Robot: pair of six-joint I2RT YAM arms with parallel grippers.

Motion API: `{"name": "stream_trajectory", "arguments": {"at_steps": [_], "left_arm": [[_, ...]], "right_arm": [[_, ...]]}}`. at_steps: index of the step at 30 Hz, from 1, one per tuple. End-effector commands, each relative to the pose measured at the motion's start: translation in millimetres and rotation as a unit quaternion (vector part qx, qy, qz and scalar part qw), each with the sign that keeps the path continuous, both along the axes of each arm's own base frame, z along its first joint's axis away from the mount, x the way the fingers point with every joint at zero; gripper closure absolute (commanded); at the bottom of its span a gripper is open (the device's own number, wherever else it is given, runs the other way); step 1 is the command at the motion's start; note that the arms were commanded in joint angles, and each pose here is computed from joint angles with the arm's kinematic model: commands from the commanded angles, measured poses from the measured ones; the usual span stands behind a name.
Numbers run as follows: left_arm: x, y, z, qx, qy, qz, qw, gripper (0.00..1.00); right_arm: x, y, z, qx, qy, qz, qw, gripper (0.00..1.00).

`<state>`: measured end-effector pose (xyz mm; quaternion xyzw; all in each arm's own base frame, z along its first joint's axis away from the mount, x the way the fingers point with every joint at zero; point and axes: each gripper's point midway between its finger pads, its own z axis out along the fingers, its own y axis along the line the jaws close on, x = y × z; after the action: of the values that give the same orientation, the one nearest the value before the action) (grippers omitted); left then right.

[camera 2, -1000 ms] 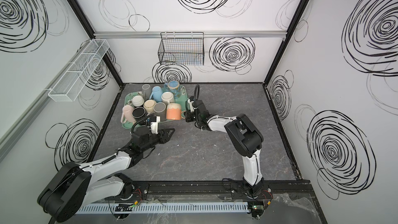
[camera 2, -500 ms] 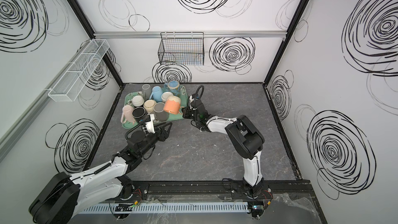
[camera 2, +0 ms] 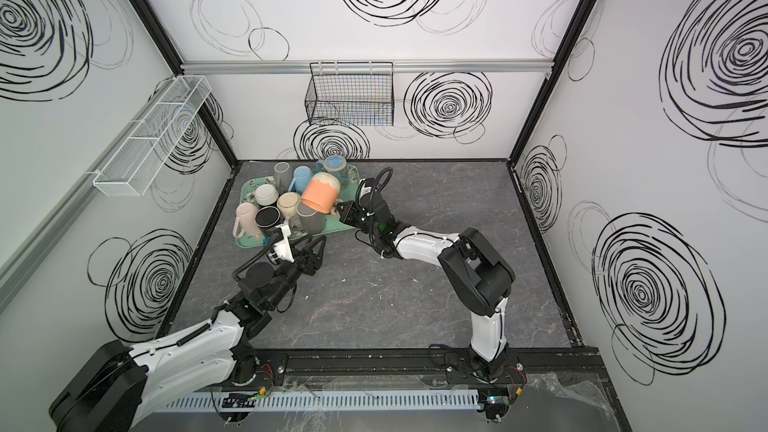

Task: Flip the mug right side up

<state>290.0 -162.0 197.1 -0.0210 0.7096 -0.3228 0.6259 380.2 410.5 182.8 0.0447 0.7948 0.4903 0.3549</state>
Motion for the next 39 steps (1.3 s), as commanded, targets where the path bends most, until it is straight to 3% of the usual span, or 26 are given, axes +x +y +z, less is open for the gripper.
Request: {"name": "stream_trajectory", "arguments": {"at_steps": [1,7,12,29,39], "left_arm": [[5.7,2.9,42.2,-0.029,-0.074,0.019,0.997,0.38],[20.1,-2.7,46.9,-0.052,-0.084,0.02,0.995,0.41],[37.5,-3.5,48.2,-0.084,-0.08,0.023,0.993,0.51],[66.8,-6.8,70.2,-0.11,-0.107,0.033,0.988,0.7],[85.2,-18.4,79.5,-0.116,-0.118,0.016,0.986,0.68]], "right_arm": [[-5.5,10.2,112.2,0.128,-0.073,0.003,0.989,1.0],[-15.3,13.0,123.8,0.139,-0.07,0.002,0.988,1.0],[-22.1,12.1,131.7,0.147,-0.07,0.004,0.987,1.0],[-33.7,10.2,143.6,0.196,-0.047,0.016,0.979,1.0],[-40.2,9.2,148.4,0.206,-0.039,0.026,0.977,1.0]]}}
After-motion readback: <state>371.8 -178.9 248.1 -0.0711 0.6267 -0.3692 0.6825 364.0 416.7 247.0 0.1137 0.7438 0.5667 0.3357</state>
